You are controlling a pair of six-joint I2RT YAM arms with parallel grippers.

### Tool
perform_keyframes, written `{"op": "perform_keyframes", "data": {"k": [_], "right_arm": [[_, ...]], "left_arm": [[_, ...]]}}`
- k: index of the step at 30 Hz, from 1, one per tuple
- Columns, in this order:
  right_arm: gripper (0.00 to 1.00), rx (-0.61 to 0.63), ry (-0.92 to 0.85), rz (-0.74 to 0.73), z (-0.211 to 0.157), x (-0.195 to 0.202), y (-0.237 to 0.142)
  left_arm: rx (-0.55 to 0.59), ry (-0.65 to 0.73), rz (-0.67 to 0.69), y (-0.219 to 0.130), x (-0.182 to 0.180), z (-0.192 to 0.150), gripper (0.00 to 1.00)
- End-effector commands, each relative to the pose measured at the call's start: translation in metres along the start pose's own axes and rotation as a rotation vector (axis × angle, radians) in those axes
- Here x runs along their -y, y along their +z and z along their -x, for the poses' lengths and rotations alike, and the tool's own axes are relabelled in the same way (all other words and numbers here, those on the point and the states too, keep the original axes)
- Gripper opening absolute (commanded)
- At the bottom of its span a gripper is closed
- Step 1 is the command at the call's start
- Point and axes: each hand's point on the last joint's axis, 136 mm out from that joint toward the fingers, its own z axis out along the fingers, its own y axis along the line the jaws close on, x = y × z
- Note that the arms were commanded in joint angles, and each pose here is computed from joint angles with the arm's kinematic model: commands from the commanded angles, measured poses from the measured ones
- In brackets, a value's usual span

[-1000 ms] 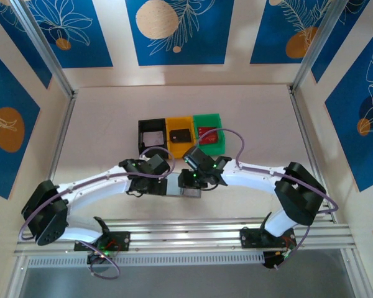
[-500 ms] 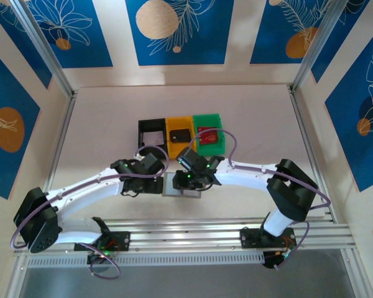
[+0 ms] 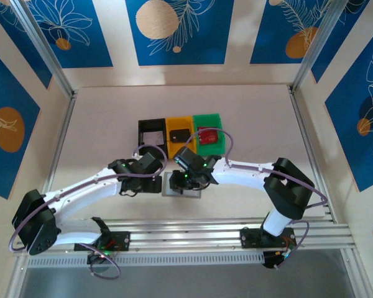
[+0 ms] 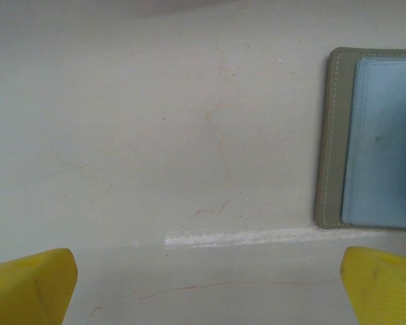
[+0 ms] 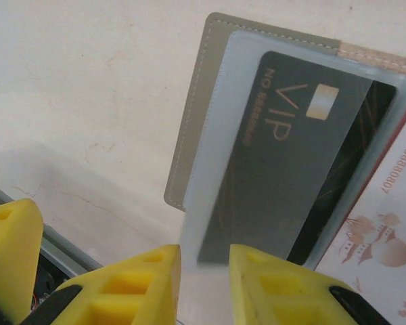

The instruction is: Take the credit cards out of the card holder

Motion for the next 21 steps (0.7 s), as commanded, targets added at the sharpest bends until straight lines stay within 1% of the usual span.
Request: {"op": "perform_keyframes", "data": {"k": [1,10,21], "right_arm": [[0.27,-0.038,-0.026,0.009,-0.005,-0.008,0.001],[0.27,-0.012,-0.033,0.003,-0.001,-0.001,-0.01],[0.27,0.003,0.015,0.073,0.003,0.02,-0.021]], "left_arm": [[-0.006,-0.007,0.031,-0.002,-0.011,-0.002,1.0],[-0.031,-0.006,0.008,0.004,-0.003,-0.004,1.0],[-0.128,-0.006,-0.046,0.026,0.024,-0.009,1.0]]}}
